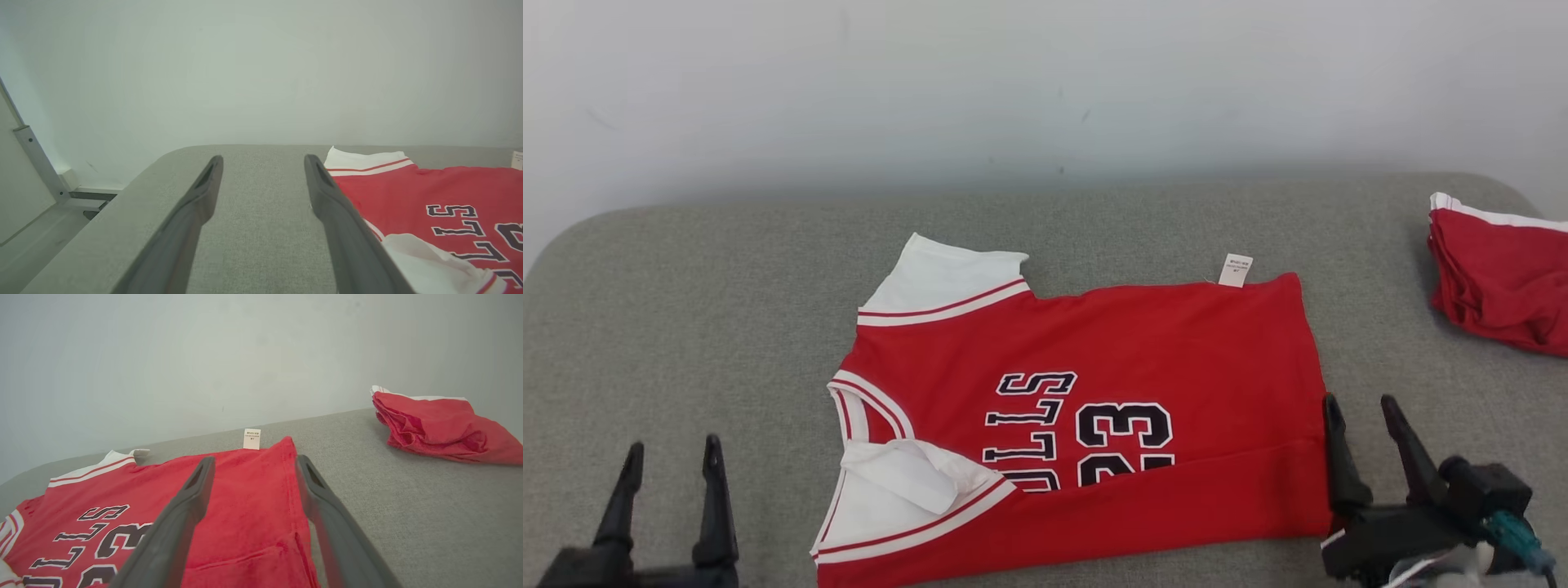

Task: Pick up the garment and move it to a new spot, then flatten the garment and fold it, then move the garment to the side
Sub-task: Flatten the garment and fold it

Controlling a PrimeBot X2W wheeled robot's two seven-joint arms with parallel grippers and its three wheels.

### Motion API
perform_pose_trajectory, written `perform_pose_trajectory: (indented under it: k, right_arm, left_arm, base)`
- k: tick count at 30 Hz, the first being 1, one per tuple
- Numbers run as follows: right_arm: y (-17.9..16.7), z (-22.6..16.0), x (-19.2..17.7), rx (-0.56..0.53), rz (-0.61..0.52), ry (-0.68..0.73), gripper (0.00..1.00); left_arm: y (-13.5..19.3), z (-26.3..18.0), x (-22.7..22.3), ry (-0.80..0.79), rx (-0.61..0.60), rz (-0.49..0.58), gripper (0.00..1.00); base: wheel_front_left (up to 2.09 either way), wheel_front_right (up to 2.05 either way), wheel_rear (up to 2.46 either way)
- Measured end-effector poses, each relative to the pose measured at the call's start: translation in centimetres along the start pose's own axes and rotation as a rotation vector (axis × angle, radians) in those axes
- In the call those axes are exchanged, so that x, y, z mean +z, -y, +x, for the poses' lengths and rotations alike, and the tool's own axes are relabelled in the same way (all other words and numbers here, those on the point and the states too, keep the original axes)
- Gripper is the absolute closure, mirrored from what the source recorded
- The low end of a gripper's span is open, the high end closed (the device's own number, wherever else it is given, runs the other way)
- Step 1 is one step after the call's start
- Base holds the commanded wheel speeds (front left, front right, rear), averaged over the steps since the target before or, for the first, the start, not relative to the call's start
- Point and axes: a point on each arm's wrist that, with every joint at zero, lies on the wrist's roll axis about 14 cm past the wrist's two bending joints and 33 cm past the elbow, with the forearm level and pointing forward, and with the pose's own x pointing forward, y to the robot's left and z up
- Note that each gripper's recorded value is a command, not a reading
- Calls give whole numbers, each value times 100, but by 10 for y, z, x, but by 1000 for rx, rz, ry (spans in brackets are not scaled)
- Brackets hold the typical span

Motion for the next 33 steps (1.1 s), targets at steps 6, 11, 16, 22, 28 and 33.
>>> perform_pose_trajectory:
  k: [6, 11, 16, 22, 28, 33]
  right_arm:
    - [12, 43, 14, 2, -51, 8, 0]
    - [19, 87, 28, -5, -69, 0, 0]
    - [26, 121, 29, -10, -98, -38, 0]
    - [34, 145, 9, -16, -132, -131, 0]
    - [39, 161, -4, -14, -160, -189, 0]
    - [40, 167, -14, -7, -171, -221, 0]
  left_arm:
    - [13, 67, 29, 63, -111, 57, 0]
    - [32, 126, 52, 77, -202, 58, 0]
    - [54, 176, 52, 16, -289, 49, 0]
    - [79, 215, 18, -118, -364, 55, 0]
    - [97, 242, -26, -271, -401, 47, 0]
    - [106, 255, -66, -386, -417, 58, 0]
  base:
    - [0, 0, 0]
    - [0, 0, 0]
    - [0, 0, 0]
    - [0, 0, 0]
    - [0, 0, 0]
    - [0, 0, 0]
